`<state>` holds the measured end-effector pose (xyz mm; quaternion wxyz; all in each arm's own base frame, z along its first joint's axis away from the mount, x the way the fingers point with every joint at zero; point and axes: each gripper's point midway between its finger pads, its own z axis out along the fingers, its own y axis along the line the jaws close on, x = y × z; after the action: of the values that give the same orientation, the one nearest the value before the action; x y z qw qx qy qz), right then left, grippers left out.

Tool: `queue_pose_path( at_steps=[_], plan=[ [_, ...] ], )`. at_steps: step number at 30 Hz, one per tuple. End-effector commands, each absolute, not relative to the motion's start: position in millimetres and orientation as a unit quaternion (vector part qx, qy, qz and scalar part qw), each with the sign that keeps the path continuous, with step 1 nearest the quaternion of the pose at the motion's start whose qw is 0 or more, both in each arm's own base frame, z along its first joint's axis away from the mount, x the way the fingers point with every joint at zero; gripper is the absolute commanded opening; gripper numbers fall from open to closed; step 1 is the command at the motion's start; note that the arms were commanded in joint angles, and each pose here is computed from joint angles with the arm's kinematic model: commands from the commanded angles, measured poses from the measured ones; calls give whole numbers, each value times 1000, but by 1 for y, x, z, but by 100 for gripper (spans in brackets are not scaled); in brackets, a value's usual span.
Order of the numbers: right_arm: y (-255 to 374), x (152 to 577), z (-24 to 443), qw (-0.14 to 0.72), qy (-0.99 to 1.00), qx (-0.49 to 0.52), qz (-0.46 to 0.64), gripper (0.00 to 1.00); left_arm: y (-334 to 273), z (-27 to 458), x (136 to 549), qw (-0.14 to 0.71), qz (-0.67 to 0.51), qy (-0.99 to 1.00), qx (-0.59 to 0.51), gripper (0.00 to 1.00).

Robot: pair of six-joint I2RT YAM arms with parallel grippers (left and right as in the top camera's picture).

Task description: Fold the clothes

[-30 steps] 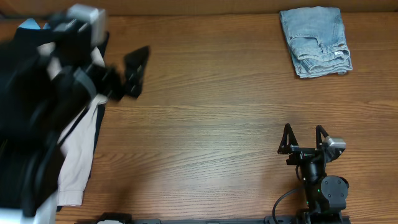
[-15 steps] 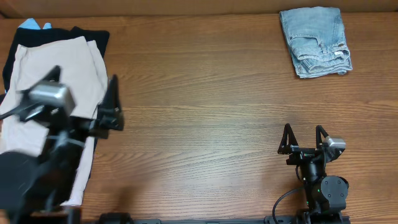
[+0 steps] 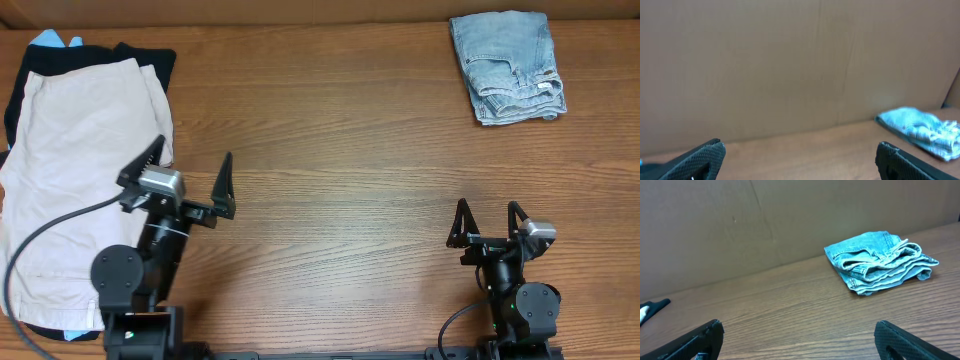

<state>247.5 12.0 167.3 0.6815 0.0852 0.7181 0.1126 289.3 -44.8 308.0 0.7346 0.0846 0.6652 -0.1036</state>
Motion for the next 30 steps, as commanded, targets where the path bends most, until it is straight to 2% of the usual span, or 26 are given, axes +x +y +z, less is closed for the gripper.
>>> queue_pose_path(
  at_steps=[1, 7, 30],
  plan=[
    [14, 247, 166, 683, 717, 80, 115, 100, -45, 289, 288, 734, -97, 666, 94, 100],
    [14, 247, 166, 683, 717, 80, 115, 100, -45, 273, 285, 741, -90, 658, 102, 100],
    [14, 247, 166, 683, 717, 80, 115, 100, -36, 264, 242, 752, -46, 648, 115, 100]
  ],
)
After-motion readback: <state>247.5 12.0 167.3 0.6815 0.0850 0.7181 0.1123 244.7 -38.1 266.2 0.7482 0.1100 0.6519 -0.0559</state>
